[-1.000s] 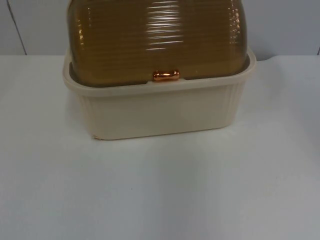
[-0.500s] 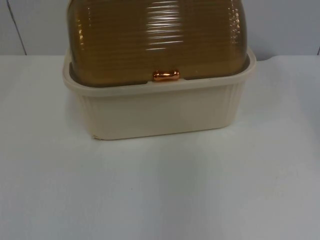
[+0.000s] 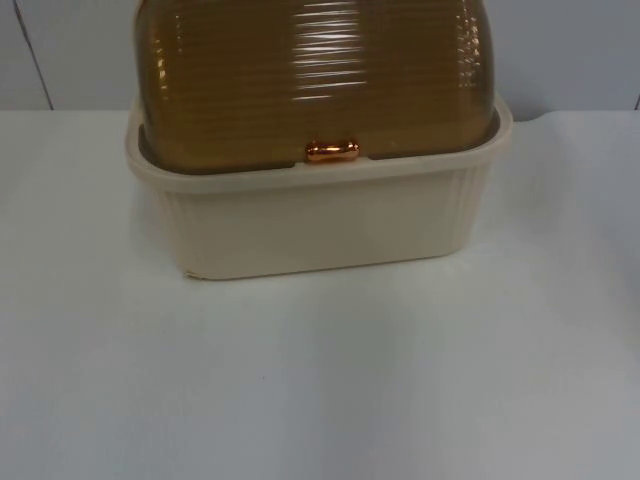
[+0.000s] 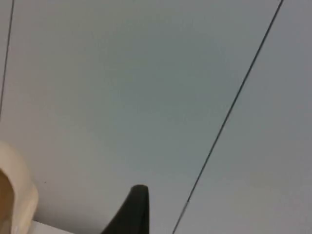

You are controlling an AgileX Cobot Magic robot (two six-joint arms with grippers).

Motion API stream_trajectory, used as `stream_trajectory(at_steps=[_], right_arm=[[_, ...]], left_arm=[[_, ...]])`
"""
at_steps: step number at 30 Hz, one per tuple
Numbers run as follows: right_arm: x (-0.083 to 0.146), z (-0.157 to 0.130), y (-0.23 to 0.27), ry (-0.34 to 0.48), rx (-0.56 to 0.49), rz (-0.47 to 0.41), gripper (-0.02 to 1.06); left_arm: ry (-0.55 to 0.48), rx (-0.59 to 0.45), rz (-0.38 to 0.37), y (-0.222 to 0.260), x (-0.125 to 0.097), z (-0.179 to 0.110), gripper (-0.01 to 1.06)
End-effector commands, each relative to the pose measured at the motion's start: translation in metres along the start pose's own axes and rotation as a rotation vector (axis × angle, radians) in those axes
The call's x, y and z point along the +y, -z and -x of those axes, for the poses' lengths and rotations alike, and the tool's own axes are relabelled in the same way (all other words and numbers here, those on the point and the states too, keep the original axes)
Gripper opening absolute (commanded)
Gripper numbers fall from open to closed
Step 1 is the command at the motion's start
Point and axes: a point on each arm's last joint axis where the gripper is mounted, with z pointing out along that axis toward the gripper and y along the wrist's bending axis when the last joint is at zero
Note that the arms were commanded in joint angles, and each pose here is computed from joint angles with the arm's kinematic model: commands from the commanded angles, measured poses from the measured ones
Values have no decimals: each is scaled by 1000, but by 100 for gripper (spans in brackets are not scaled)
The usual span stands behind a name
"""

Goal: Open the box lid with the left hand, place the block into the box with the right hand, then close the box lid with the left hand.

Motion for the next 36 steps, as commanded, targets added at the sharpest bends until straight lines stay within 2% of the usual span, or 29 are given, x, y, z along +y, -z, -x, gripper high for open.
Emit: stream_trajectory(at_steps=[1,3,4,5,6,7,9,10,11,12,21,24,25,26,28,29,31,32,33,36], right_arm=[[2,3,1,348,-31,25,93],[3,2,-1,-27,-23,37,93],[2,-1,-4,-162,3,10,93],[2,-1,-4,-162,3,10,93],[-1,-5,-7,-285,38,-38,93],[-3,-9,-9,-368,60,-83,93],[-6,-11,-9,-484,69,-128,93],[-6,-11,-9,-484,69,-128,93],[-8,-10,-7,-544,60,-135,93],[-10,-8,-3,-570,45,-137,93],[-27,12,37,-629,-99,-127,93],[-30,19,52,-697,-164,-80,93],[-28,21,52,-663,-181,-51,93],[-28,21,52,-663,-181,-51,93],[-23,25,49,-564,-206,-5,93],[-21,25,46,-536,-202,-1,93],[-17,23,35,-410,-199,-6,93],[-17,23,35,-410,-199,-6,93],[-13,22,30,-337,-204,9,93],[2,20,16,-43,-217,85,93]], left_arm=[[18,2,-11,0,-2,-1,105],[18,13,-13,0,-2,-2,105],[18,23,-15,0,-2,-2,105],[18,23,-15,0,-2,-2,105],[17,34,-16,0,-2,-3,105],[14,48,-17,0,-3,-5,105],[14,56,-18,0,-3,-6,105],[14,56,-18,0,-3,-6,105],[14,56,-18,0,-3,-6,105],[17,55,-20,0,-3,-5,105],[25,68,-26,1,-3,-7,105],[41,68,-34,1,-4,-6,105],[43,68,-35,1,-4,-6,105],[43,68,-35,1,-4,-6,105],[43,68,-35,1,-4,-6,105],[43,68,-35,1,-4,-6,105],[43,68,-35,1,-4,-6,105],[43,68,-35,1,-4,-6,105],[43,68,-35,1,-4,-6,105],[43,72,-36,1,-4,-7,105]])
